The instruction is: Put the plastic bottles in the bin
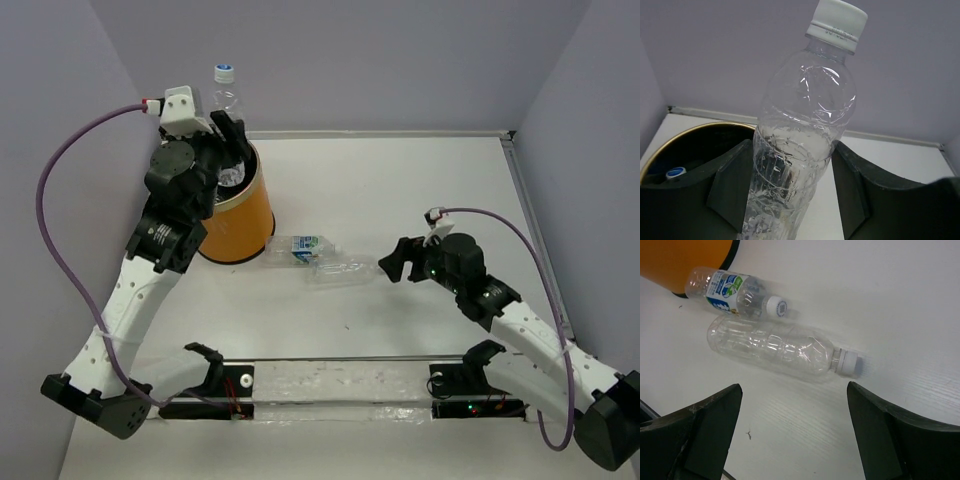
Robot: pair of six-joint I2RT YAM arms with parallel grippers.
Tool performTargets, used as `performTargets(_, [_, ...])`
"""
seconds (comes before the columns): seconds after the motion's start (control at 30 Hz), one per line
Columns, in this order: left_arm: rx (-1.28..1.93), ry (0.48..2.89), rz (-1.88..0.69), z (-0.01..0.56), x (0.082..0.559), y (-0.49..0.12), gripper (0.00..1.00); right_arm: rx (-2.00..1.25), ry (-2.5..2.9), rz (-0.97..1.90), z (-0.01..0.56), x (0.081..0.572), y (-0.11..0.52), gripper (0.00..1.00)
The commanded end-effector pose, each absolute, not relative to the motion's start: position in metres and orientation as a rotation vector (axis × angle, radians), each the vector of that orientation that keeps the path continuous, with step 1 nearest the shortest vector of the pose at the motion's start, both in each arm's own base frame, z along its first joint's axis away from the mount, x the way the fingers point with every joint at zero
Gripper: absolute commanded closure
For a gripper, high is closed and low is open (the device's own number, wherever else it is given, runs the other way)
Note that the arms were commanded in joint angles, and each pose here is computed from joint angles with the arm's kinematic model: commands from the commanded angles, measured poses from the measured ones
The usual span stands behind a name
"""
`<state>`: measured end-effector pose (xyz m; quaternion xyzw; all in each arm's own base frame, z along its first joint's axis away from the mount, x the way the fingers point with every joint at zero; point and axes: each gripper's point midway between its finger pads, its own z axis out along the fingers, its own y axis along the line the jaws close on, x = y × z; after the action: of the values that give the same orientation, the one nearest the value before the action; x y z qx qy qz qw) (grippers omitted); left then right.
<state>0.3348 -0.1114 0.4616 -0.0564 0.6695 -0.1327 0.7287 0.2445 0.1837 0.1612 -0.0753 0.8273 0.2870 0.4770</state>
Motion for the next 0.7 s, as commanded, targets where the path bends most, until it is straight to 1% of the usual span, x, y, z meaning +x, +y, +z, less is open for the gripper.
performTargets(0.0, [-0.346,1.382,-0.214,0.470,0.365,-0.061,0.73,-0.298,1.989,0.765,0.168,0.248,0.205,0.10])
performTargets(0.07, [-0.430,1.367,-0.166,0.459,0.381,-0.026,0.73,-0.409,1.995,0.779,0.169,0.243,0.226,0.10])
performTargets(0.1, [-0.431,1.359,-0.169,0.460,0.384,-0.027,0.73,-0.424,1.988,0.761,0.168,0.244,0.225,0.09])
performTargets(0.17, [-0.494,1.354,-0.104,0.449,0.392,-0.008,0.71,-0.524,2.015,0.741,0.165,0.243,0.244,0.09])
performTargets(0.2, [-0.504,1.359,-0.095,0.445,0.394,-0.005,0.52,-0.596,2.011,0.683,0.161,0.246,0.247,0.07])
performTargets(0.23, [-0.509,1.368,-0.088,0.441,0.397,-0.003,0.40,-0.660,2.081,0.630,0.142,0.244,0.253,0.07])
performTargets(0.27, [-0.510,1.398,-0.078,0.432,0.401,-0.004,0.30,-0.689,2.063,0.595,0.152,0.253,0.260,0.07])
performTargets(0.3, [-0.507,1.415,-0.087,0.426,0.402,-0.006,0.09,-0.761,2.112,0.511,0.132,0.258,0.259,0.06])
performTargets(0.33, [-0.497,1.425,-0.096,0.423,0.402,-0.008,0.01,-0.790,2.115,0.480,0.129,0.264,0.260,0.06])
performTargets(0.47, [-0.441,1.454,-0.158,0.417,0.390,-0.020,0.01,-0.981,2.062,0.393,0.130,0.275,0.279,0.04])
performTargets(0.6, [-0.372,1.439,-0.251,0.423,0.355,-0.031,0.01,-1.164,2.025,0.366,0.118,0.277,0.294,0.03])
performTargets(0.67, [-0.335,1.459,-0.281,0.414,0.339,-0.036,0.01,-1.209,2.028,0.358,0.116,0.278,0.296,0.02])
